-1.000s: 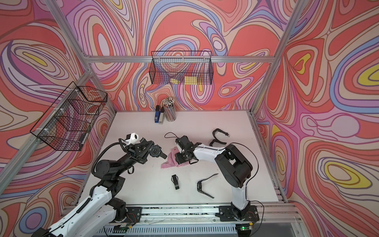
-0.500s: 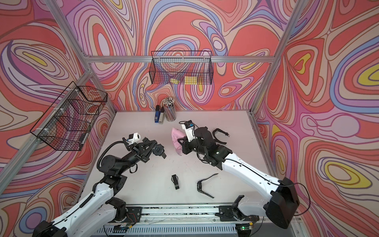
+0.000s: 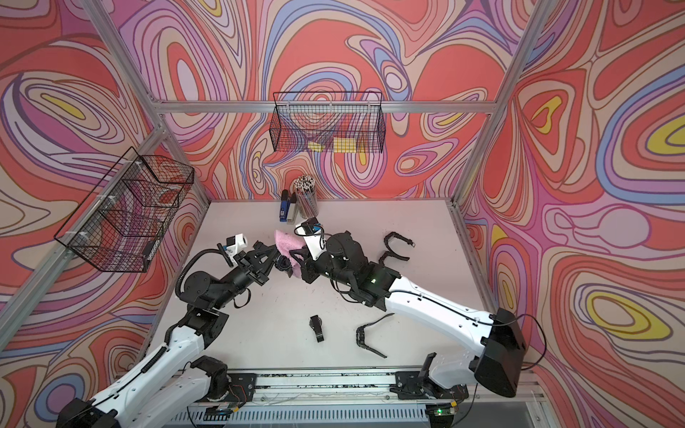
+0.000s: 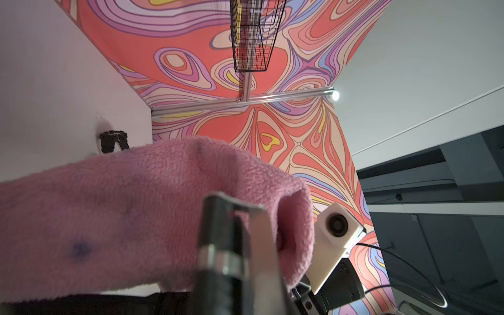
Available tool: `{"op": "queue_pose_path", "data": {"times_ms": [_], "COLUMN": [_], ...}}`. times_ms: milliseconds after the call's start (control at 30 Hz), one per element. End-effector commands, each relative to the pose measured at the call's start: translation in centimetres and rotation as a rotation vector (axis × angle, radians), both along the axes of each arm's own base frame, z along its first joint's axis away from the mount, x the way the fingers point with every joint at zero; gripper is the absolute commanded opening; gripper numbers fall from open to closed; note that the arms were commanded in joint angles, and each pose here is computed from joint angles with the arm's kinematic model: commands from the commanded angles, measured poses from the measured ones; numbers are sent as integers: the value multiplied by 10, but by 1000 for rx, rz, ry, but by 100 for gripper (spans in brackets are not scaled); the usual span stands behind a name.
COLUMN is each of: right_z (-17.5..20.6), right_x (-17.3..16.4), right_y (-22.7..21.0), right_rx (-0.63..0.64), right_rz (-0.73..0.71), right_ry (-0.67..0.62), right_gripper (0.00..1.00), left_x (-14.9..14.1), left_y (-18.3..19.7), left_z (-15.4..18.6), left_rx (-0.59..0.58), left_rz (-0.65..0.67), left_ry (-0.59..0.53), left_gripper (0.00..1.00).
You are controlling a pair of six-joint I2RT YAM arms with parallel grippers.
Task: Wipe the watch dial
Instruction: Wipe the dirt from the watch dial.
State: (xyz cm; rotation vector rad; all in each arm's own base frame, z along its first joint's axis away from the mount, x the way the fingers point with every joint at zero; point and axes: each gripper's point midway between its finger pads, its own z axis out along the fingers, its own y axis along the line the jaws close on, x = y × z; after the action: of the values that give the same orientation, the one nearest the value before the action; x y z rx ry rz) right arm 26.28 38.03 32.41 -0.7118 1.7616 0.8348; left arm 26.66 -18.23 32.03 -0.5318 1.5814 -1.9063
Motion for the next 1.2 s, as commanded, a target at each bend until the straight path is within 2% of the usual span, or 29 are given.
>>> {"op": "queue_pose_path", "data": {"times_ms": [0, 133, 533, 733, 833, 900, 1167], "right_z": [-4, -1, -30, -52, -54, -47, -43], "right_x": [-30, -38, -64, -41, -15, -8, -22], "right_y": [36, 33, 49, 31, 9, 2, 29], "right_rx": [-15, -34, -48, -88, -29, -10, -3], "right_rz": [105, 54, 83, -23, -50, -65, 26], "right_ry": [-11, -32, 27, 13, 78, 60, 76], "right_gripper": [0, 0, 0, 0, 0, 0, 0], "left_x": [-17, -13, -3, -7, -9, -10, -8], "left_y": [-10, -3, 6, 9, 11, 12, 13], "left_z": [19, 11, 20, 39, 44, 46, 45], "left_rx": [29, 74, 26, -95, -139, -153, -178], "left_rz": [-57, 8, 78, 59, 48, 48, 51], "left_ry": [-76, -60, -70, -98, -101, -103, -103], "left_gripper": [0, 0, 0, 0, 0, 0, 0]}}
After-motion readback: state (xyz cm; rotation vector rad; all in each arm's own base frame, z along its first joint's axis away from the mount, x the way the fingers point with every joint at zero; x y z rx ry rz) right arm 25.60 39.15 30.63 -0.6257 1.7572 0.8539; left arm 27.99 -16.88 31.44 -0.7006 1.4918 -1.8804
